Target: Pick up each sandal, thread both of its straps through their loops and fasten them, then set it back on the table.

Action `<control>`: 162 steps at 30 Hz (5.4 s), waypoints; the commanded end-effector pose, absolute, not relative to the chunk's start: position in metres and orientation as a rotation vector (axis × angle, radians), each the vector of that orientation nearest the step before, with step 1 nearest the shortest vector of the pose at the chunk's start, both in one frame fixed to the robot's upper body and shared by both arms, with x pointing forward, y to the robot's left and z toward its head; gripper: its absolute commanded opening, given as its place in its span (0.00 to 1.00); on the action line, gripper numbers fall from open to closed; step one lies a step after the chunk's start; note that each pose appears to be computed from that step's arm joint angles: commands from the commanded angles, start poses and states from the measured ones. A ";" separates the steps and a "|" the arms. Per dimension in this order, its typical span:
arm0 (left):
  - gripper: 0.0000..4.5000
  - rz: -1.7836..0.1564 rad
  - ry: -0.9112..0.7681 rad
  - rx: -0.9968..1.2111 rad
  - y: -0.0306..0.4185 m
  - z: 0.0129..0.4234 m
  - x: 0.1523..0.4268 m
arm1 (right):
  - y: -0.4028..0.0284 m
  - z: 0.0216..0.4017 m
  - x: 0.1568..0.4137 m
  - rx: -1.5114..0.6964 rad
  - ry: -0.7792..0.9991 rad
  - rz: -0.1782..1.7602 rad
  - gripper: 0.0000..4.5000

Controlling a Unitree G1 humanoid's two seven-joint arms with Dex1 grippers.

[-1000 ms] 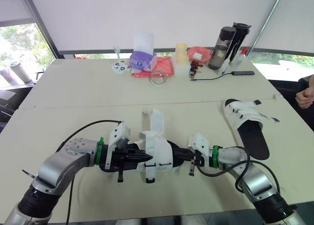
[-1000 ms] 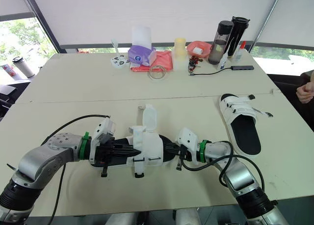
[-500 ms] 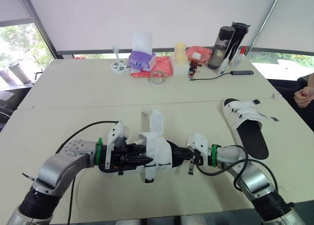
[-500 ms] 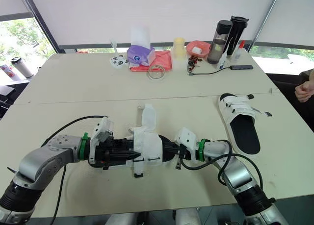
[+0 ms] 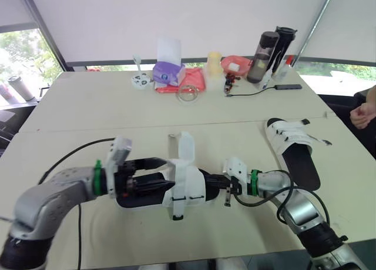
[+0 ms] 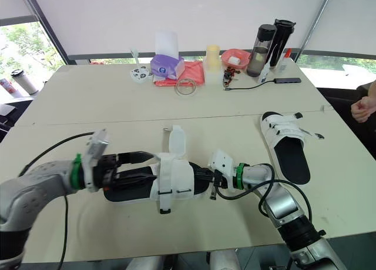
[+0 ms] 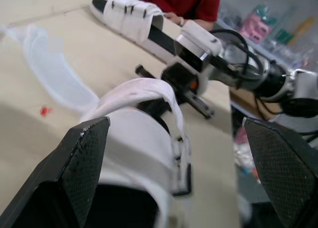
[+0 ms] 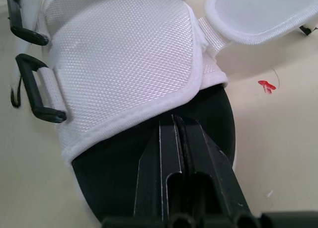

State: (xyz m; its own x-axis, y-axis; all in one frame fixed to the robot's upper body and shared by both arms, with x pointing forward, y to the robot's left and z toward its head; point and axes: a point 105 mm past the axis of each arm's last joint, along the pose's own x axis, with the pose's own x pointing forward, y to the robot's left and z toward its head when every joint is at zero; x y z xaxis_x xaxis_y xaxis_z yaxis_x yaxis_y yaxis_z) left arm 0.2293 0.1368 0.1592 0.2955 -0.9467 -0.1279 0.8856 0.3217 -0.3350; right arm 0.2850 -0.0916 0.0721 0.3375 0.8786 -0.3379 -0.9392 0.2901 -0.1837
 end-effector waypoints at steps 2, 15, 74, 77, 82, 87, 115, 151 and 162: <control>0.99 -1.281 0.401 -0.212 0.136 0.154 0.208 | -0.112 0.031 0.289 -0.395 0.369 1.151 0.00; 0.99 -1.327 0.514 -0.108 0.123 0.114 0.184 | -0.112 0.029 0.283 -0.389 0.382 1.168 0.00; 0.01 -1.439 0.750 -0.372 0.111 0.093 0.133 | -0.106 0.035 0.279 -0.389 0.380 1.169 0.00; 0.01 -1.450 0.774 -0.378 0.115 0.093 0.124 | -0.106 0.036 0.282 -0.395 0.370 1.164 0.00; 0.01 -1.467 0.796 -0.378 0.121 0.092 0.113 | -0.104 0.036 0.287 -0.402 0.360 1.161 0.00; 0.01 -1.487 0.776 -0.375 0.121 0.096 0.113 | -0.103 0.035 0.289 -0.403 0.355 1.160 0.00; 0.52 -1.152 0.425 -0.746 0.101 0.173 0.263 | -0.099 0.034 0.292 -0.405 0.339 1.155 0.00; 0.99 -0.950 0.220 -0.397 0.160 0.199 0.292 | -0.093 0.032 0.303 -0.388 0.312 1.133 0.00; 0.99 -0.827 0.303 -0.470 0.165 0.161 0.287 | -0.088 0.033 0.307 -0.393 0.299 1.150 0.00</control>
State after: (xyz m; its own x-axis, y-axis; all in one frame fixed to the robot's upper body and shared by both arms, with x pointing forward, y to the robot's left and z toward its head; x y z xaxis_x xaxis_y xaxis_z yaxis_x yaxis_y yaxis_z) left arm 0.2845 0.1678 0.1497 0.6325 -0.7674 -0.1048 0.5971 0.5694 -0.5650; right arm 0.3090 -0.0761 0.0690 0.3739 0.8766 -0.3031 -0.9230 0.3195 -0.2143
